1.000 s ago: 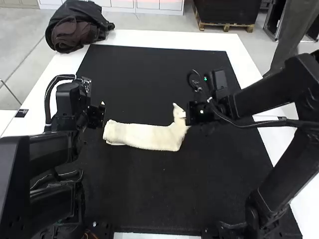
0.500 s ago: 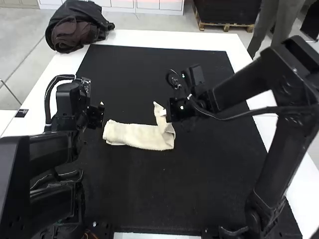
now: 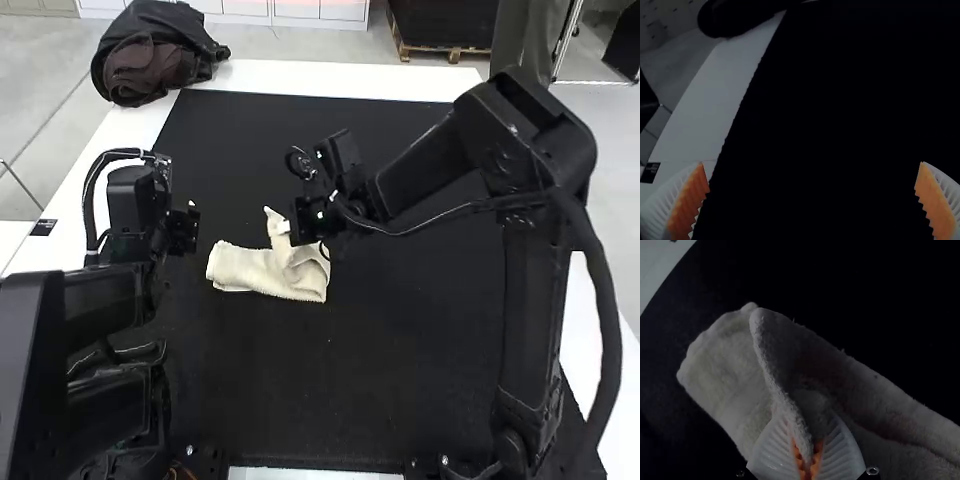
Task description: Fold the towel.
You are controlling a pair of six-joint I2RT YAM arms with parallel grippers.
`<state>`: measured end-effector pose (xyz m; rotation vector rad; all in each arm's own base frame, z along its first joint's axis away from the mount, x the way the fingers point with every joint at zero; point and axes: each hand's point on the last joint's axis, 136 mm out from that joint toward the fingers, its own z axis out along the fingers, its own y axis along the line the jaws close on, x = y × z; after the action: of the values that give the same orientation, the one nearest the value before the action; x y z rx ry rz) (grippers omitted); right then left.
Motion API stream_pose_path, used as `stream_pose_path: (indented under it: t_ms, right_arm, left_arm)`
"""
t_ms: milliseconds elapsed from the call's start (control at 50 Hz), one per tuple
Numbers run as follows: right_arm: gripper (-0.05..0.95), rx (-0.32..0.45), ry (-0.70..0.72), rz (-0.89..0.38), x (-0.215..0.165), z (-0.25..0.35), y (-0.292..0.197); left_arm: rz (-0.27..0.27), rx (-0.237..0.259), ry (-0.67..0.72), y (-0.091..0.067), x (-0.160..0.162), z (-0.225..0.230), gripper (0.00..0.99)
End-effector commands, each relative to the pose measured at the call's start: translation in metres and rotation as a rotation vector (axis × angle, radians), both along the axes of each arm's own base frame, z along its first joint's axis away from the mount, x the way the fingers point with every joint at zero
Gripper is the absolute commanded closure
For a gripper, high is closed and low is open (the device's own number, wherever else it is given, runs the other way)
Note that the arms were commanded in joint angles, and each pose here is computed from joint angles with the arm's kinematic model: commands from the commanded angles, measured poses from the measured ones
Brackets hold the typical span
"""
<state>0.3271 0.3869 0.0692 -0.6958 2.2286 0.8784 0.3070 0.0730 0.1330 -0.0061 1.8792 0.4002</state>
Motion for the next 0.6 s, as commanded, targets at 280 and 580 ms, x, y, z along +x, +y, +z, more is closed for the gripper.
stream_pose_path:
  t_ms: [280,580]
  right_arm:
    - [0.92,0.059,-0.031,0.055,0.002,0.015,0.058]
    - [0.92,0.076,-0.036,0.099,-0.008,0.016,0.088]
  left_arm:
    - [0.115,-0.005,-0.001,0.031,-0.011,-0.003,0.030]
    - [0.137,-0.006,0.001,0.040,-0.014,-0.004,0.030]
